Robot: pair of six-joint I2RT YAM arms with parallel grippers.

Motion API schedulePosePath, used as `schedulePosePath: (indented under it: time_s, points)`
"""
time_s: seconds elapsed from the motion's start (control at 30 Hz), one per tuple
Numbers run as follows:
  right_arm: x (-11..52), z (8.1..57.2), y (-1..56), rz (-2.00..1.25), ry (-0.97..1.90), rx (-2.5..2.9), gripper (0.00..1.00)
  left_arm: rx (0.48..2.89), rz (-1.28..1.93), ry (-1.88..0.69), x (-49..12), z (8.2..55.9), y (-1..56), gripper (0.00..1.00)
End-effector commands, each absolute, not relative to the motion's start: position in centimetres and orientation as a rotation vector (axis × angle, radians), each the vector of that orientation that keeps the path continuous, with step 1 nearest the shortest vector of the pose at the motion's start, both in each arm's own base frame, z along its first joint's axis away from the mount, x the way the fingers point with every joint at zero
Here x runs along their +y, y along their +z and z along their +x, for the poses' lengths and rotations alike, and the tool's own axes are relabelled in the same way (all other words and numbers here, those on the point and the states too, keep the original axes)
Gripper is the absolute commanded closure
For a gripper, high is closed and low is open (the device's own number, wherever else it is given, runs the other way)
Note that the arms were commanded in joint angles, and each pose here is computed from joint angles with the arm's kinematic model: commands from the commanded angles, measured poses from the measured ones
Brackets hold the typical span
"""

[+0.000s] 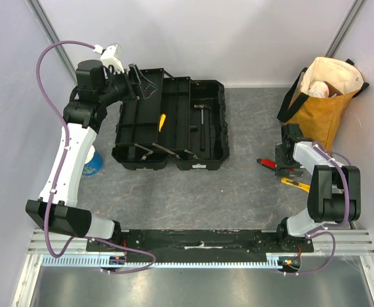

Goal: Pack the tool kit

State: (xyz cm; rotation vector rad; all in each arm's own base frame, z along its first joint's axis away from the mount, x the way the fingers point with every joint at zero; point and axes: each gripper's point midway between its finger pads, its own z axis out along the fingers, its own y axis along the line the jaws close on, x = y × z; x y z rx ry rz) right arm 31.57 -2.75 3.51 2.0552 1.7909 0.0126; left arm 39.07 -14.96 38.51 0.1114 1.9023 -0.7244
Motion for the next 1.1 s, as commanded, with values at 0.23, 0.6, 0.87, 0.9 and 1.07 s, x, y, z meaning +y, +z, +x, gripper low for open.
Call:
schedulePosePath:
  time_s: [0.23, 0.6, 0.87, 0.9, 1.07]
  points:
    - [-2.8, 33.3, 1.6, 2.199, 0.014, 1.799, 0.39, 1.832, 0.1, -0.642, -13.7, 39.8, 41.0, 0.23]
    - [-3.0, 35.4, 3.3, 1.999, 0.023, 1.94, 0.7, 1.813, 0.149, -0.691, -14.7, 39.9, 41.2, 0.22]
    - [-2.2, 37.1, 8.7, 1.753, 0.104, 1.953, 0.83, 1.762, 0.347, -0.929, -18.6, 38.3, 41.4, 0.22]
    - [-2.0, 37.3, 9.5, 1.727, 0.126, 1.949, 0.85, 1.754, 0.368, -0.954, -19.2, 38.1, 41.3, 0.22]
    - [0.1, 39.5, 14.1, 1.494, 0.299, 1.952, 0.89, 1.724, 0.501, -1.085, -22.6, 36.4, 40.5, 0.22]
